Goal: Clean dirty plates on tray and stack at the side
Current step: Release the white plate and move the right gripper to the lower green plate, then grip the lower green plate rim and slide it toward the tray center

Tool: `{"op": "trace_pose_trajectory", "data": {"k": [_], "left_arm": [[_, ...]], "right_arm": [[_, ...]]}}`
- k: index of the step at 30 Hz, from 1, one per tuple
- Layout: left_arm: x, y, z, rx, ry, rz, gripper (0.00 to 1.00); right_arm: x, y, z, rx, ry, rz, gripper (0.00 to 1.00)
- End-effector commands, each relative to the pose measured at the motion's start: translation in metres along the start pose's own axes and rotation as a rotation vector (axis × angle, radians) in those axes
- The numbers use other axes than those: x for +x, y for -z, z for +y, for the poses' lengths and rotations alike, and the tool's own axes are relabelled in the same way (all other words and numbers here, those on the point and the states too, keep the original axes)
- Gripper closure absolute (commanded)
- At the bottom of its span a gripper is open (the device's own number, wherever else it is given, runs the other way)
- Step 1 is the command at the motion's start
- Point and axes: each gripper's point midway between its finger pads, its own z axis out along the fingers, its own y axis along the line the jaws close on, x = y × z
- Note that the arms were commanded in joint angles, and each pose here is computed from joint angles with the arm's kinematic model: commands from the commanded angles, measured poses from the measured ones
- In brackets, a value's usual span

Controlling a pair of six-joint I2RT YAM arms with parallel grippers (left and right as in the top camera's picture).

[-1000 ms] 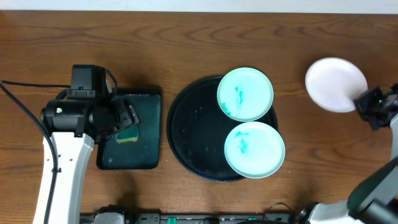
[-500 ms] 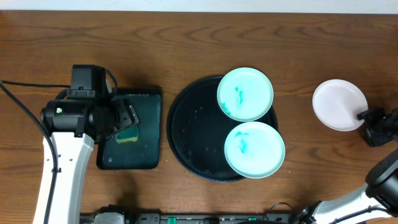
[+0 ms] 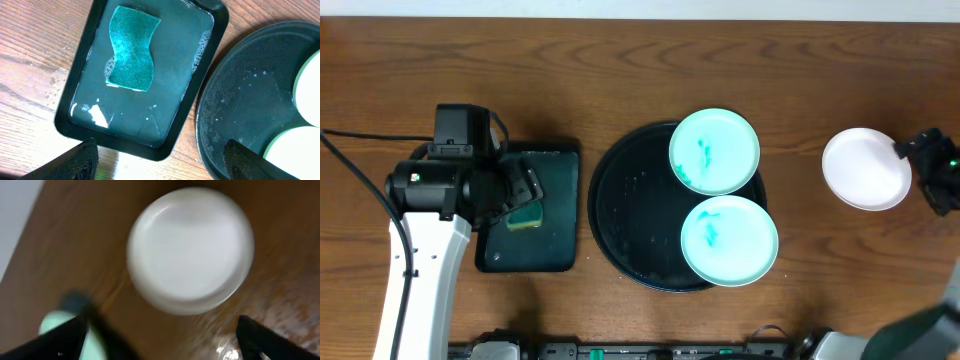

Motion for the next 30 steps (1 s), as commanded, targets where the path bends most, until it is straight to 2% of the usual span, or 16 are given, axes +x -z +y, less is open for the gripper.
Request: {"op": "trace_pose_trajectory", "data": {"k": [1, 2, 5, 6, 8, 10, 12, 20, 23, 30], "left_arm": [[0.001, -0.002, 0.001, -0.011, -0.012, 0.007, 0.19], [0.001, -0.002, 0.002, -0.012, -0.011, 0.007, 0.19], [0.001, -0.002, 0.001, -0.011, -0.012, 0.007, 0.19], [0.001, -0.002, 0.002, -0.012, -0.011, 0.006, 0.19], [0.001, -0.002, 0.002, -0.012, -0.011, 0.007, 0.19], [0.001, -0.002, 0.002, -0.012, -0.011, 0.007, 0.19], [0.001, -0.002, 0.002, -0.012, -0.011, 0.007, 0.19], [0.001, -0.002, 0.001, -0.011, -0.012, 0.007, 0.19], [0.001, -0.002, 0.002, -0.012, -0.012, 0.006, 0.19], [0.001, -0.002, 0.002, -0.012, -0.011, 0.006, 0.19]], "right_arm": [[0.031, 0.02, 0.039, -0.093, 0.134, 0.048, 0.23], [0.04, 0.023, 0.048, -0.125, 0.15, 0.073, 0.01], [0.073, 0.025, 0.071, -0.195, 0.19, 0.173, 0.01], [0.086, 0.025, 0.071, -0.186, 0.195, 0.216, 0.03], [0.112, 0.021, 0.066, -0.143, 0.197, 0.307, 0.13], [0.134, 0.015, 0.055, -0.079, 0.201, 0.375, 0.17], [0.156, 0.009, 0.043, -0.018, 0.224, 0.437, 0.27], [0.214, -0.028, 0.01, 0.088, 0.262, 0.546, 0.64], [0.229, -0.042, -0.005, 0.111, 0.212, 0.56, 0.57], [0.242, -0.057, -0.002, 0.024, 0.239, 0.572, 0.59]]}}
